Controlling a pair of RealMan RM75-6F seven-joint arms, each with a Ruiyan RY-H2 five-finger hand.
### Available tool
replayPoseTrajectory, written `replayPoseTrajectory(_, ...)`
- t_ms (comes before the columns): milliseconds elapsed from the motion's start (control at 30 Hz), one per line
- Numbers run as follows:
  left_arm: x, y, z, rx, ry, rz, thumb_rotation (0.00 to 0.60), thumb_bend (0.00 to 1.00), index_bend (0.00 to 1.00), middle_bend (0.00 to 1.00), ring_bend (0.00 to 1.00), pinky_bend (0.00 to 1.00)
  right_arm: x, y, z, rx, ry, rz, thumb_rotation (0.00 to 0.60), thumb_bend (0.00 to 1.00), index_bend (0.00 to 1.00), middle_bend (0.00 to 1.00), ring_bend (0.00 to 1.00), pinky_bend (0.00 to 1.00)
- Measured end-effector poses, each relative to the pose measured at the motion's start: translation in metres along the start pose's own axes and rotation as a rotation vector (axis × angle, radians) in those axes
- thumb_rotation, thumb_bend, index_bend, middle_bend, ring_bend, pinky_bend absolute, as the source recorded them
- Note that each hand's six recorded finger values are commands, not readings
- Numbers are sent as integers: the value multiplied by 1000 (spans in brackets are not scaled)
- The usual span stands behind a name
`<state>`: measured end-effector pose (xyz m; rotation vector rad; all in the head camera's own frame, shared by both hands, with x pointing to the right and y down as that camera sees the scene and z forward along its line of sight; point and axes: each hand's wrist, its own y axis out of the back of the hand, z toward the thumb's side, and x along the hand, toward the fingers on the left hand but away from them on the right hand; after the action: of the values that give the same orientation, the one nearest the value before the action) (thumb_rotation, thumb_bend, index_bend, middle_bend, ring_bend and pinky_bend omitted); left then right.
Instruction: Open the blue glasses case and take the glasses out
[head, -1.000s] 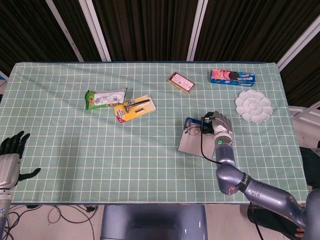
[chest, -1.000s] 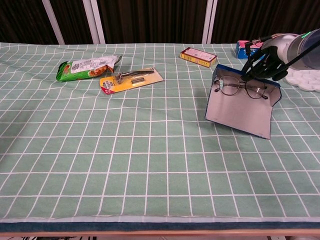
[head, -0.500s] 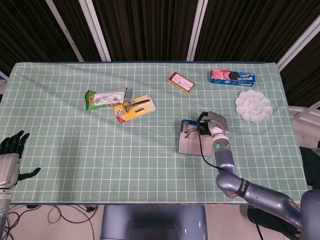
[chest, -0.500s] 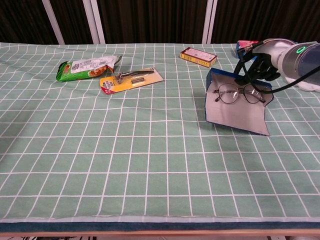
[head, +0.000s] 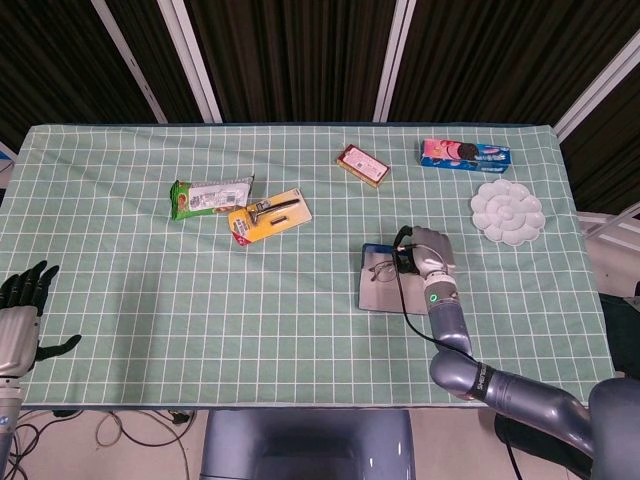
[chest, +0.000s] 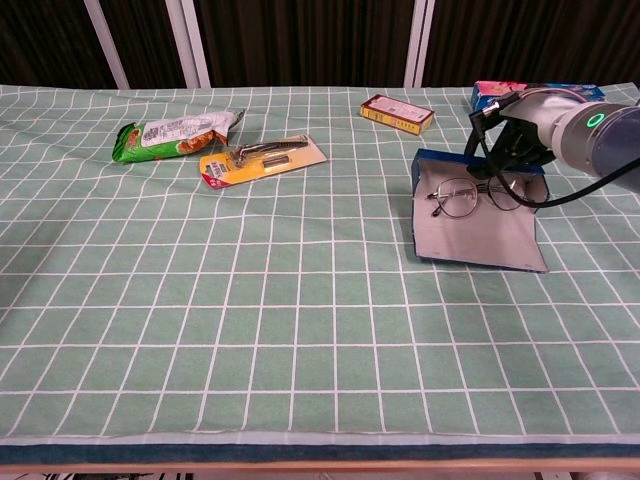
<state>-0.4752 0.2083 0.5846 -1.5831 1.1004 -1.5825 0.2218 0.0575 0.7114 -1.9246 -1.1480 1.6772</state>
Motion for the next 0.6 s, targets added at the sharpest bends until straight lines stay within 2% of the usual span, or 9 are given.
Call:
replayPoseTrajectory(200,0,0,0,1,0,1,600,9,0,0,0,0,0,1,4,0,46,-31,600,492,501,909,960,1000)
replayPoseTrajectory(600,0,0,0,1,0,1,600,9,0,0,0,0,-1,1,2,-16,79,-78,600,485,500,908,959,1000)
